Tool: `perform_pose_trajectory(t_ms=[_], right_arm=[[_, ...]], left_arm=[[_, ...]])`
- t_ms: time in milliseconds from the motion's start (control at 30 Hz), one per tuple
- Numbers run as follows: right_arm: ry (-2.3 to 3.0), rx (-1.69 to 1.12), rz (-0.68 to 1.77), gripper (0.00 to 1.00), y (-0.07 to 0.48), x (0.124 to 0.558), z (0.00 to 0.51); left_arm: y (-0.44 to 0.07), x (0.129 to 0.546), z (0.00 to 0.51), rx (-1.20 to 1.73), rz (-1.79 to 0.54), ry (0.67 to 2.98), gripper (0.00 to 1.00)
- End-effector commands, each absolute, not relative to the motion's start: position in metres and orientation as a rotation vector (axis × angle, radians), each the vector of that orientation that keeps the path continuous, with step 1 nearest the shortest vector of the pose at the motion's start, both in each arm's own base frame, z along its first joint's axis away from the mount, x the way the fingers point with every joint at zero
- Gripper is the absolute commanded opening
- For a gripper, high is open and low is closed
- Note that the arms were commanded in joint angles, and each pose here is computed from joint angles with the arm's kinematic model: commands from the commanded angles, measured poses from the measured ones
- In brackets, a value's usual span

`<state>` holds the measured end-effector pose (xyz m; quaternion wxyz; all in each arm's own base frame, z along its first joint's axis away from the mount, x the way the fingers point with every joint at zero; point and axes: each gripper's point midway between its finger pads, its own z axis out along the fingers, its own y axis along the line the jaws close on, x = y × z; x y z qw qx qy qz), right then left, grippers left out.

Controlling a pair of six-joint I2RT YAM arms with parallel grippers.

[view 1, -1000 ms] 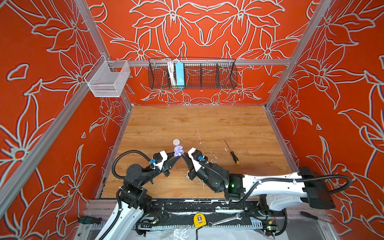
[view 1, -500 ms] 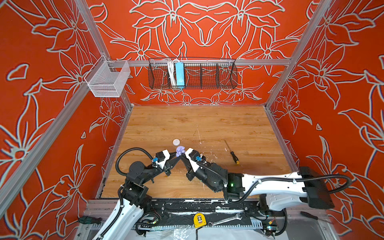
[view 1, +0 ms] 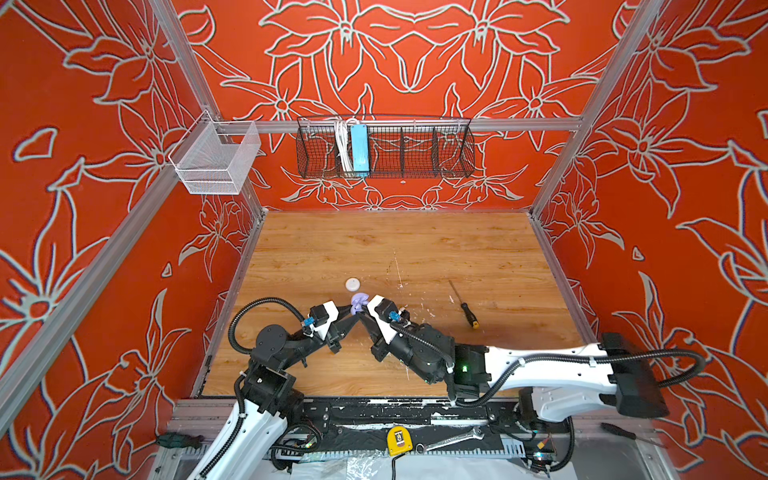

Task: Insert the wireless bluetooth earbuds into the charging case
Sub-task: 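Open the right gripper to release the earbud and draw back from the case, then push the lilac case lid shut with the right gripper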

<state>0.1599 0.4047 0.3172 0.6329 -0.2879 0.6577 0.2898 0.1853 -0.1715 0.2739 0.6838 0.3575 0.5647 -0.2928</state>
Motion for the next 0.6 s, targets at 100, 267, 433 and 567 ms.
perform_pose_trajectory(t_ms=[100,267,433,567], right_arm=[[1.519,-0.542,0.570,0.21,0.350,0.186,0.351],[1.675,-0.466,0.610,0.22,0.307,0.225,0.332],[1.740,-0.547,0.633,0.32,0.301,0.230,0.306],[1.740,-0.677,0.728,0.34,0.321,0.217,0.288]], left_arm=[[-0.182,0.167,0.264,0.929,-0.706,1.211,0.00],[-0.195,0.149,0.262,1.058,-0.796,1.155,0.00],[-0.206,0.141,0.261,1.157,-0.874,1.135,0.00],[-0.214,0.136,0.257,1.218,-0.905,1.132,0.00]])
